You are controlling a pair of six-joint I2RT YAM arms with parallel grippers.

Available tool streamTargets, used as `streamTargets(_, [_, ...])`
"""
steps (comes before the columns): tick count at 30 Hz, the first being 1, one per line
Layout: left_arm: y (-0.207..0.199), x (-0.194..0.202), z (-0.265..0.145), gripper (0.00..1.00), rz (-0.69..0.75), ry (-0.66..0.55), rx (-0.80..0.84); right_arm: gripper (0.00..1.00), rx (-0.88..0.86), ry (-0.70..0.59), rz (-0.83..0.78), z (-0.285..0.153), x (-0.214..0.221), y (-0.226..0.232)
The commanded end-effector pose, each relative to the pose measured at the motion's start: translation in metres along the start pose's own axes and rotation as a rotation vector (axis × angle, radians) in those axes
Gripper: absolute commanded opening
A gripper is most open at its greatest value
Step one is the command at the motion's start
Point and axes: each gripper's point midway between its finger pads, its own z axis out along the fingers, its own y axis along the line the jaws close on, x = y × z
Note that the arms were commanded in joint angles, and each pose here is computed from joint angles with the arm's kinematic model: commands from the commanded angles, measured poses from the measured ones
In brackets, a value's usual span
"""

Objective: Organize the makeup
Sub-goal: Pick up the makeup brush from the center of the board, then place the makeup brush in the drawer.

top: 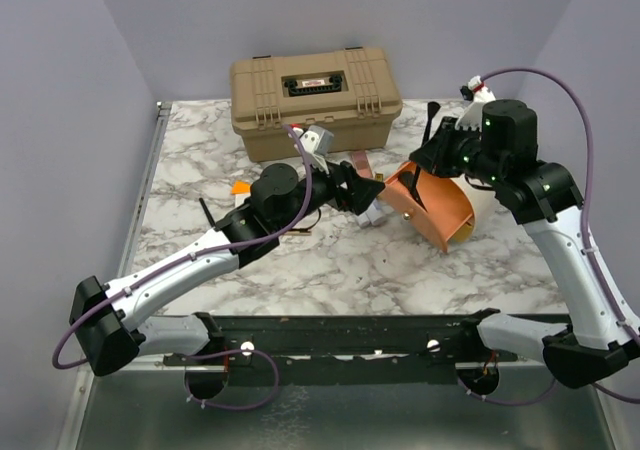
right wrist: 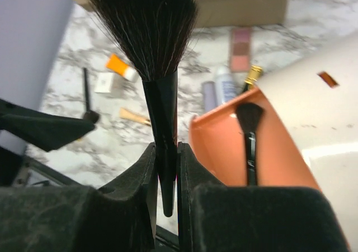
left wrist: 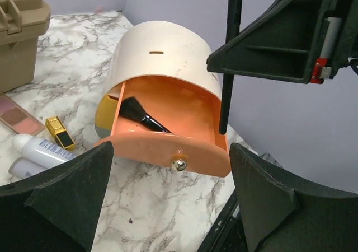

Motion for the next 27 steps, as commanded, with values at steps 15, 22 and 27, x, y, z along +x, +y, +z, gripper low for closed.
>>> streamTargets(15, [0.02, 0.012, -0.002, 0.89, 0.036, 0.047, -0.095, 0.0, 0.438, 0.412, -0.216, -0.029, 0.07, -0.092])
streamTargets(22, [0.024, 0.01, -0.004, 0.89, 0.051, 0.043, -0.12, 0.01, 0.5, 0.446, -0.241, -0.019, 0.076, -0.107])
streamTargets(27, [0.03, 0.011, -0.005, 0.89, 0.055, 0.042, -0.152, 0.06, 0.495, 0.482, -0.242, -0.009, 0.083, -0.109])
